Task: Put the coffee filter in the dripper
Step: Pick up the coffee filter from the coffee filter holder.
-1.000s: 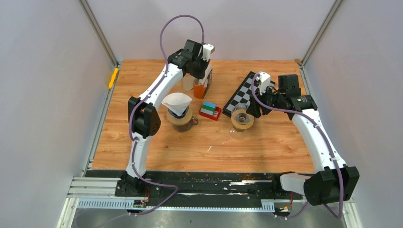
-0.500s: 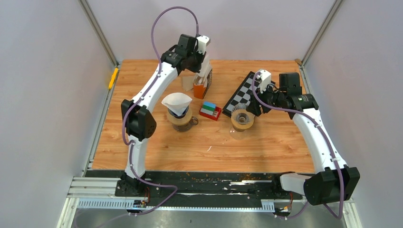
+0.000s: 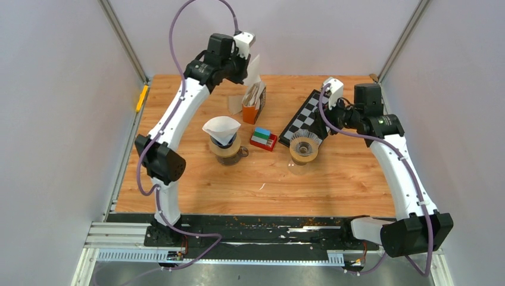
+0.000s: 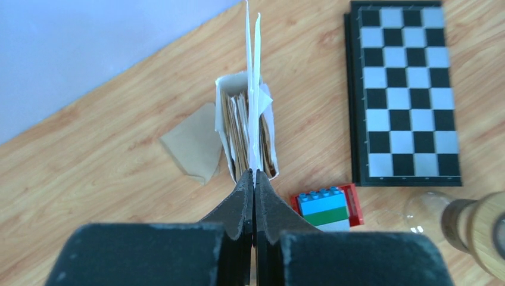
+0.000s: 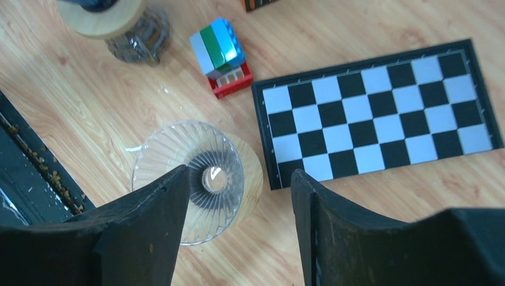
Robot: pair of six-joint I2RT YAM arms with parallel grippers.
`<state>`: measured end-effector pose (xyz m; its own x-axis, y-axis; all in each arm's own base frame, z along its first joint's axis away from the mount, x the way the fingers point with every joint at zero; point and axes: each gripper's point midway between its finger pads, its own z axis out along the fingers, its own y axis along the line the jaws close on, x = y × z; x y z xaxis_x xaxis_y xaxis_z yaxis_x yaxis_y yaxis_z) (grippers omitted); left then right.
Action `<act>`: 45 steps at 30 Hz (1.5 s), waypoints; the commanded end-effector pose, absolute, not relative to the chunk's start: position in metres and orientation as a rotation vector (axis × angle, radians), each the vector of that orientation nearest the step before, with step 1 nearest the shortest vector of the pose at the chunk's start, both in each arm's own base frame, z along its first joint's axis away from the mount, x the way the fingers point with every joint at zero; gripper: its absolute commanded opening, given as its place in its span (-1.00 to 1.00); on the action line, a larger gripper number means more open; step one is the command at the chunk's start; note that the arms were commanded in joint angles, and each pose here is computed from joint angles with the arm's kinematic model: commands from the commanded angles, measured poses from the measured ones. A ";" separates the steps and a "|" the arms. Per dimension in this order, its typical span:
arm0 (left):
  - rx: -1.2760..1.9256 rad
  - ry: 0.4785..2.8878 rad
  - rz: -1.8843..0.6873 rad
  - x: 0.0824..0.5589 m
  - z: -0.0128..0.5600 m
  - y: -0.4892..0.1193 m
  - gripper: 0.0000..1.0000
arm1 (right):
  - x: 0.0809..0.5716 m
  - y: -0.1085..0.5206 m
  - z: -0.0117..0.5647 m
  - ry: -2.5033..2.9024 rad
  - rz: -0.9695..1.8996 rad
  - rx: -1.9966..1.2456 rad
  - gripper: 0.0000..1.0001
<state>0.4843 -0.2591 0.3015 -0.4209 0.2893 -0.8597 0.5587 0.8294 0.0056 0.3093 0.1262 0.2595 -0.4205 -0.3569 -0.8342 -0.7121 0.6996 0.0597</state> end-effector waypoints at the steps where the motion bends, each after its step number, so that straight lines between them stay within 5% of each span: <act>1: 0.625 1.831 -0.456 0.445 0.392 -0.255 -1.00 | 0.325 0.136 0.317 1.849 0.521 -0.824 0.29; 8: 0.874 1.729 -0.777 0.369 0.411 -0.281 -1.00 | 0.324 0.162 0.364 1.693 0.627 -0.894 0.81; 15: 1.131 1.702 -1.088 0.290 0.398 -0.293 -1.00 | 0.299 0.191 0.404 1.469 0.771 -1.034 0.87; 27: 1.430 1.640 -1.065 0.220 0.370 -0.305 -1.00 | 0.255 0.235 0.378 1.397 0.963 -1.264 0.82; 32: 1.463 1.652 -1.077 0.216 0.363 -0.310 -1.00 | 0.250 0.238 0.372 1.394 0.989 -1.294 0.43; 40: 1.447 1.672 -1.056 0.224 0.361 -0.313 -1.00 | 0.234 0.244 0.363 1.381 1.109 -1.325 -0.93; 45: 1.440 1.635 -1.037 0.226 0.370 -0.314 -0.92 | 0.234 0.244 0.361 1.391 1.127 -1.303 -1.00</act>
